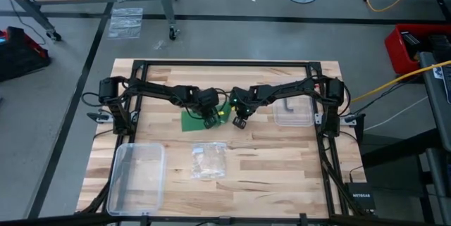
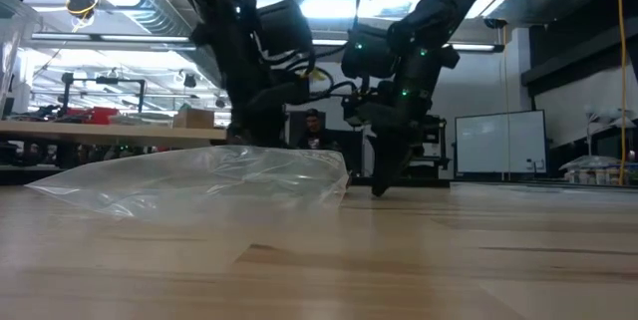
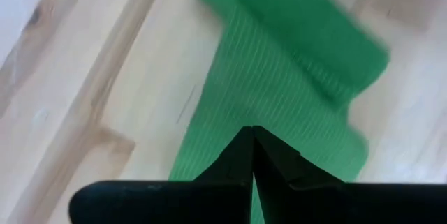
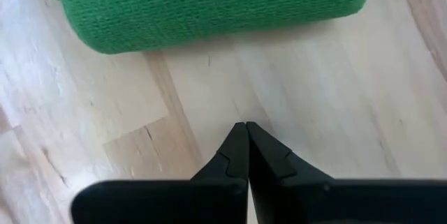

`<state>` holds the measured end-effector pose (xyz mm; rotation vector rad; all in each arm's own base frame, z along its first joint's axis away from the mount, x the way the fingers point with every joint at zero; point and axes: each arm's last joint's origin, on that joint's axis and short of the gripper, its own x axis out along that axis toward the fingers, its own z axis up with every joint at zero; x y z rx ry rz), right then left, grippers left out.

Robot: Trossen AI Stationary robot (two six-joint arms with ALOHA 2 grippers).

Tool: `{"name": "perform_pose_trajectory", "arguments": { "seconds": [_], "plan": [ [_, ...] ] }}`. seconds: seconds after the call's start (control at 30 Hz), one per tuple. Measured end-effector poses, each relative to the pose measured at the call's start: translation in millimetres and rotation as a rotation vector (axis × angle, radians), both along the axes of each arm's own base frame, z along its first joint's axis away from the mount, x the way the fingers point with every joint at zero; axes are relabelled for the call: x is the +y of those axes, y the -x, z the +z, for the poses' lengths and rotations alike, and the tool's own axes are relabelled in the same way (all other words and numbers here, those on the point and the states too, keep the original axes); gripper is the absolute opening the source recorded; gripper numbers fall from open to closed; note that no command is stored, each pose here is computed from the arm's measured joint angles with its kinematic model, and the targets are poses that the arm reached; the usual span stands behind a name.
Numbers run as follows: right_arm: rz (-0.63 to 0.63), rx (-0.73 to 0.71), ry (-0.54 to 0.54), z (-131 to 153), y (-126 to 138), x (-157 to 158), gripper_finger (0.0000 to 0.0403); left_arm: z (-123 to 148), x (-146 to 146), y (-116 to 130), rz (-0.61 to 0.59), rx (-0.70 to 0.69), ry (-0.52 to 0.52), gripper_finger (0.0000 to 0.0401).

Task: Roll bandage
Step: Roll the bandage

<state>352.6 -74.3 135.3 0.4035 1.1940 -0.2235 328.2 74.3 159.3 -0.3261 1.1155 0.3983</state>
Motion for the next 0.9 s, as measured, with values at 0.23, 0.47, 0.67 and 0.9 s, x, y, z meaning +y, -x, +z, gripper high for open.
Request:
{"name": "perform_pose_trajectory", "arguments": {
  "seconds": [0.23, 0.47, 0.67, 0.9],
  "plan": [
    [0.032, -0.075, -0.068, 2, -5, 1, 0.0000, -3, -2, 8, -0.043, 0.099, -0.002, 0.0000],
    [0.087, -0.157, -0.121, 23, -16, 2, 0.0000, -4, -3, 11, -0.061, 0.133, -0.005, 0.0000],
    [0.082, -0.197, -0.078, 35, -25, -1, 0.0000, -8, -4, 16, -0.068, 0.158, -0.004, 0.0000],
    [0.081, -0.296, -0.039, 41, -34, -3, 0.0000, -11, -6, 18, -0.070, 0.169, -0.001, 0.0000]
  ]
}}
